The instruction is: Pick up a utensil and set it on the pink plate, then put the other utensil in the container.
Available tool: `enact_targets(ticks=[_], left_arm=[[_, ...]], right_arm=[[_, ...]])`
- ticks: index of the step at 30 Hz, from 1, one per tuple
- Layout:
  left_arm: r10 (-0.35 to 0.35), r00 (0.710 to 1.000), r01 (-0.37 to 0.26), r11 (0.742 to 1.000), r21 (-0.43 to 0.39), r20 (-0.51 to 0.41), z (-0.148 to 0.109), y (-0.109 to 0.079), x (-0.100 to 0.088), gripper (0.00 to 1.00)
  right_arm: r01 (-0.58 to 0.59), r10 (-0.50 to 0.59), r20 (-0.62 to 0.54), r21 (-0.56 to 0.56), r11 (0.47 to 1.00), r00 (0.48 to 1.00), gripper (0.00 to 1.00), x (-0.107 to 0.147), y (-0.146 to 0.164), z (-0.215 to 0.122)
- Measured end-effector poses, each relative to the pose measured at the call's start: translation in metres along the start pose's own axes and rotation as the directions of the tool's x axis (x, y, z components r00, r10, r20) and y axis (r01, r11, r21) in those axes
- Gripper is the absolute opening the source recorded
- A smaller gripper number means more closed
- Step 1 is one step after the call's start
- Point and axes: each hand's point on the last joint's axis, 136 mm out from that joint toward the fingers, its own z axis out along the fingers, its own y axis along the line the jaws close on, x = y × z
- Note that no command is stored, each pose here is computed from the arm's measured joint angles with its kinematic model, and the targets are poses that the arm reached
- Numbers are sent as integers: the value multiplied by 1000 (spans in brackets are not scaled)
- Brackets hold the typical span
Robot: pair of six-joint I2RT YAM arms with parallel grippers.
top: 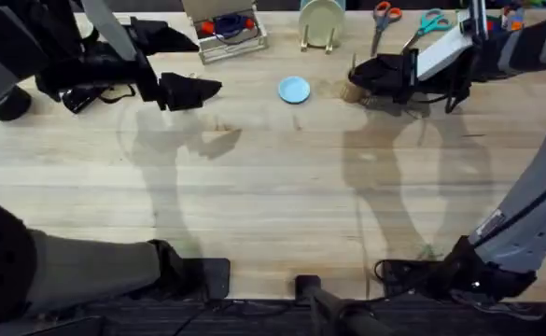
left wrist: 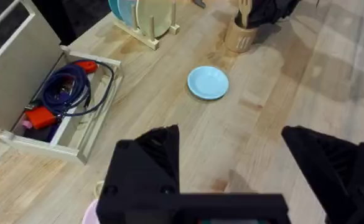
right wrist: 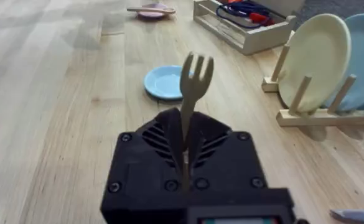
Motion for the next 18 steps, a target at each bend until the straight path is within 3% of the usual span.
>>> enact_targets(ticks=[9, 18], left_arm=[[2, 1000, -2, 1000, 0, 0, 0, 0, 0, 994], [2, 1000, -2, 1000, 0, 0, 0, 0, 0, 993]], right_arm=[[-3, 3, -1, 0, 1000, 1000, 279, 0, 0, 0], [-8, 8, -1, 0, 1000, 1000, 369, 0, 0, 0]])
